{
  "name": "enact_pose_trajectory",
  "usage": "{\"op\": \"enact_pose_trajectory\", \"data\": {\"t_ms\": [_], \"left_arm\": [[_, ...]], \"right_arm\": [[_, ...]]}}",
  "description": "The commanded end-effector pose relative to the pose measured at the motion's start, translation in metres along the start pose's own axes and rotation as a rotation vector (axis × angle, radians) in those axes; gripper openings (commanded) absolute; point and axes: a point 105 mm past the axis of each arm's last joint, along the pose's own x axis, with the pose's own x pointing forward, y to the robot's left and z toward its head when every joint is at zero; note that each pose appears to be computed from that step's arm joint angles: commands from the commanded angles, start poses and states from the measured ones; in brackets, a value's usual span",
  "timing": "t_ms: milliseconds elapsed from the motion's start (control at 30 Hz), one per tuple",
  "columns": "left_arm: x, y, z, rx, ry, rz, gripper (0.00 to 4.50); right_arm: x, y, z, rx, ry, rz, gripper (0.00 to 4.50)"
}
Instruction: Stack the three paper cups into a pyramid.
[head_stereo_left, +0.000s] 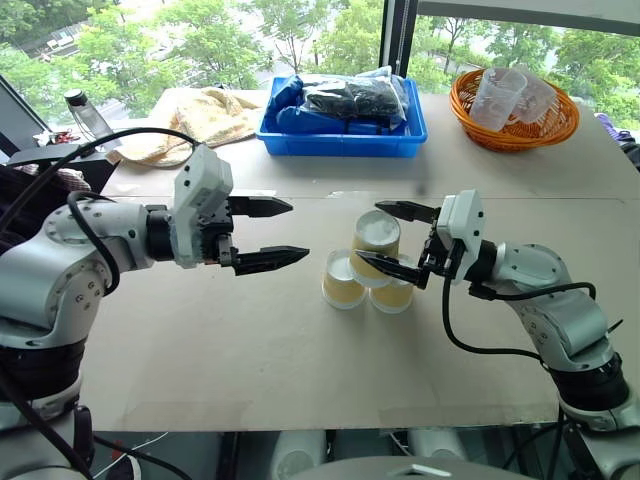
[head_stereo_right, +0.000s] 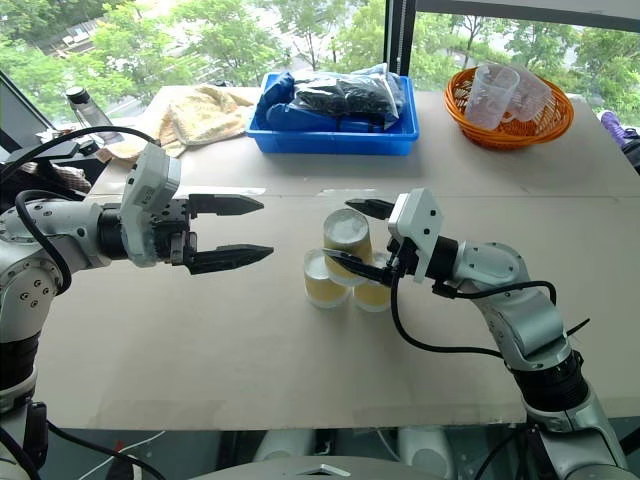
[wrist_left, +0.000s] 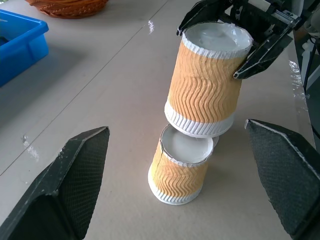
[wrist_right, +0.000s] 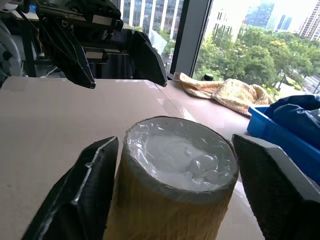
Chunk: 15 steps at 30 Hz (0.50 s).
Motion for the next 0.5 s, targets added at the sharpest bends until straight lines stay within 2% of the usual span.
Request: {"op": "enact_pose_trajectory", "data": {"t_ms": [33,267,500], "left_arm": [[-0.001,-0.003,0.011,0.048,-0.017,-0.009,4.5],[-0.001,-0.004,0.01,0.046,-0.02,-0.014,4.5],[-0.012,-0.019,0.001,0.06,-0.126,0.017,4.5]], "right_arm": [[-0.001,0.001,0.012,-0.049,-0.029,0.016,4.47],[-0.01,-0.001,0.026,-0.035,-0.097,-0.007,4.47],[-0.063,-0.004,0.028,0.005,-0.035,-0.046,4.47]]}}
